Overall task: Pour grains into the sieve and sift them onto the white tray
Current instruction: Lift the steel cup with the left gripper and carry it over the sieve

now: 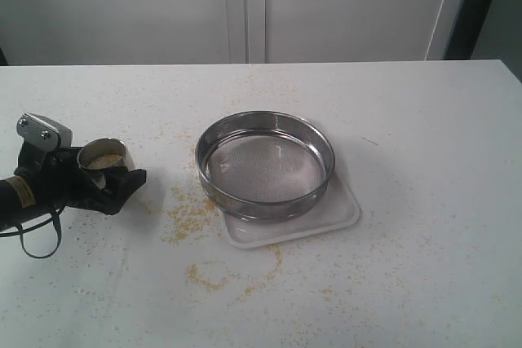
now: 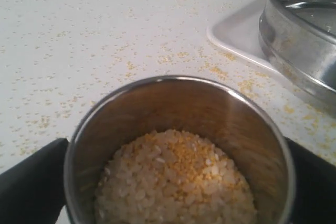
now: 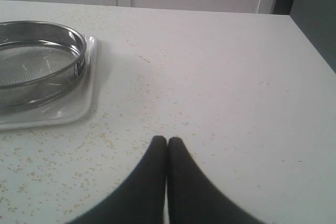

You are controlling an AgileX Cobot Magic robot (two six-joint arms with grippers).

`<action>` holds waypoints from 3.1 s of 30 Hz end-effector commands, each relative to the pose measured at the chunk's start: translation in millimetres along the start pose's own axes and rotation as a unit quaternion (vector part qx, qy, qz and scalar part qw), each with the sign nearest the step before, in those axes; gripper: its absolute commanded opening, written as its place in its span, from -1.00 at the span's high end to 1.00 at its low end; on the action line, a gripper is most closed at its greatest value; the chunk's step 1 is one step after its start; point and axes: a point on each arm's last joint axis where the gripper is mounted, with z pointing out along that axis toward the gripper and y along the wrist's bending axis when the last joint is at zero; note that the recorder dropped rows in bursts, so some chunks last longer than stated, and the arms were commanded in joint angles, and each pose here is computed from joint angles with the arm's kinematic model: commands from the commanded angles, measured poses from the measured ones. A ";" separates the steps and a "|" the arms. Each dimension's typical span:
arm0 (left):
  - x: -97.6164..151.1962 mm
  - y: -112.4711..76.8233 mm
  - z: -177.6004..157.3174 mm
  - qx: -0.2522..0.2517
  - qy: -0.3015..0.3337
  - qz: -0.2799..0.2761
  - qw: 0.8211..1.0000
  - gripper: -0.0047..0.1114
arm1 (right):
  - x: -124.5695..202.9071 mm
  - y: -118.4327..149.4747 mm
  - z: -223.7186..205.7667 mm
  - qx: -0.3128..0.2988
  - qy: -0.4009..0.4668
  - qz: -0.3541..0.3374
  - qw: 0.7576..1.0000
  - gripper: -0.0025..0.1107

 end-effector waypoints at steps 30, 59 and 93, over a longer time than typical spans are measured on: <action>5.2 0.8 6.5 0.000 0.003 -0.010 1.000 0.80 | 0.1 -0.2 0.3 0.001 -0.008 -0.005 1.000 0.96; -48.3 -6.5 -10.6 0.022 -0.059 0.001 0.998 0.92 | 0.1 -0.2 0.3 0.001 -0.008 -0.005 1.000 0.96; -178.5 -77.0 32.0 -0.055 0.057 0.111 0.991 0.92 | 0.1 -0.2 0.3 0.001 -0.008 -0.005 1.000 0.96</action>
